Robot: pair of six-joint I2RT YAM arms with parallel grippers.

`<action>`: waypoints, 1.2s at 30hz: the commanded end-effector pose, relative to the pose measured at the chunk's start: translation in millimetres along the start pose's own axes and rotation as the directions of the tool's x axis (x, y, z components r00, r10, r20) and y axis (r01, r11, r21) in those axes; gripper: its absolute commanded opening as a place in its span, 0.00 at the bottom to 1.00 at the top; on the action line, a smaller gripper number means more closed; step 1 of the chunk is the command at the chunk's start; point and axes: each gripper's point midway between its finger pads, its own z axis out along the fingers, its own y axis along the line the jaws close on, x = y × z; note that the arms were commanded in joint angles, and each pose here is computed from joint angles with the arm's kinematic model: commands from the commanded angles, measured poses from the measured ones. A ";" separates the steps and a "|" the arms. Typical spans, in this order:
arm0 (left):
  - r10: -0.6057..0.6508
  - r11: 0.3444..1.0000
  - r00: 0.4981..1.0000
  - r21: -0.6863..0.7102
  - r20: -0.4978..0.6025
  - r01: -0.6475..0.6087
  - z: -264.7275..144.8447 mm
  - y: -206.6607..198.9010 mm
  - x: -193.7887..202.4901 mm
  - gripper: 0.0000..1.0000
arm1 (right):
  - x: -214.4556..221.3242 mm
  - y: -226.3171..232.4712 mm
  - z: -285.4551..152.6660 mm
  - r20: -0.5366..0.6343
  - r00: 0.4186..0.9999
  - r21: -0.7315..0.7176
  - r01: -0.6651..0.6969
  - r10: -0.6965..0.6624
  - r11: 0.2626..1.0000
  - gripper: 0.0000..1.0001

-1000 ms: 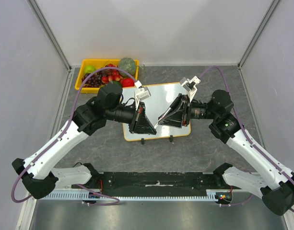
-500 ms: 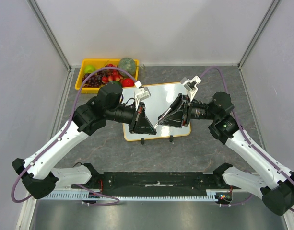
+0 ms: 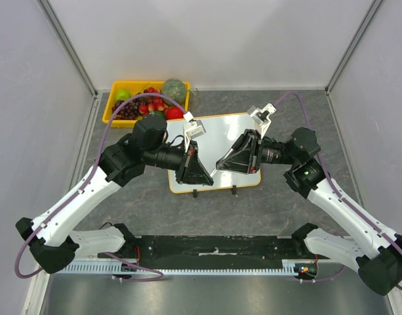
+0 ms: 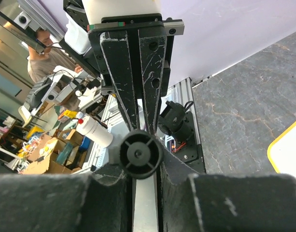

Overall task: Write a sentence on the whiteboard
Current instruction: Pass from the left arm to the right, then pick up the whiteboard from the center of the board.

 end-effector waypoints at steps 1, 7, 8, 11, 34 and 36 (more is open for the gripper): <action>0.063 0.998 0.998 0.019 0.025 -0.064 -5.0 -7.6 -3.4 0.02 | -5.6 10.4 -1.1 0.018 0.999 -0.030 0.028 -0.027 0.999 0.17; 0.064 0.998 0.997 0.010 0.032 -0.064 -6.7 -7.4 -4.2 0.02 | -3.6 8.5 -3.4 0.020 0.999 -0.009 0.051 -0.050 0.999 0.00; 0.060 0.998 0.998 0.002 0.033 -0.060 -6.3 -6.1 -4.0 0.02 | -3.6 7.3 -4.3 0.021 0.998 0.005 0.058 -0.058 0.998 0.00; 0.055 0.998 0.997 -0.021 0.047 -0.054 -8.2 -4.3 -4.9 0.43 | -2.8 0.1 -6.3 0.015 0.997 0.057 0.076 -0.077 0.996 0.00; -0.187 0.793 0.868 -0.450 0.460 0.410 -51.8 97.0 62.5 0.98 | 66.1 -71.2 -70.7 0.006 0.997 0.504 0.063 -0.076 0.862 0.00; -0.213 0.776 0.867 -0.461 0.451 0.430 -47.3 104.6 71.8 0.97 | 71.9 -70.1 -79.0 0.016 0.997 0.528 0.057 -0.077 0.847 0.00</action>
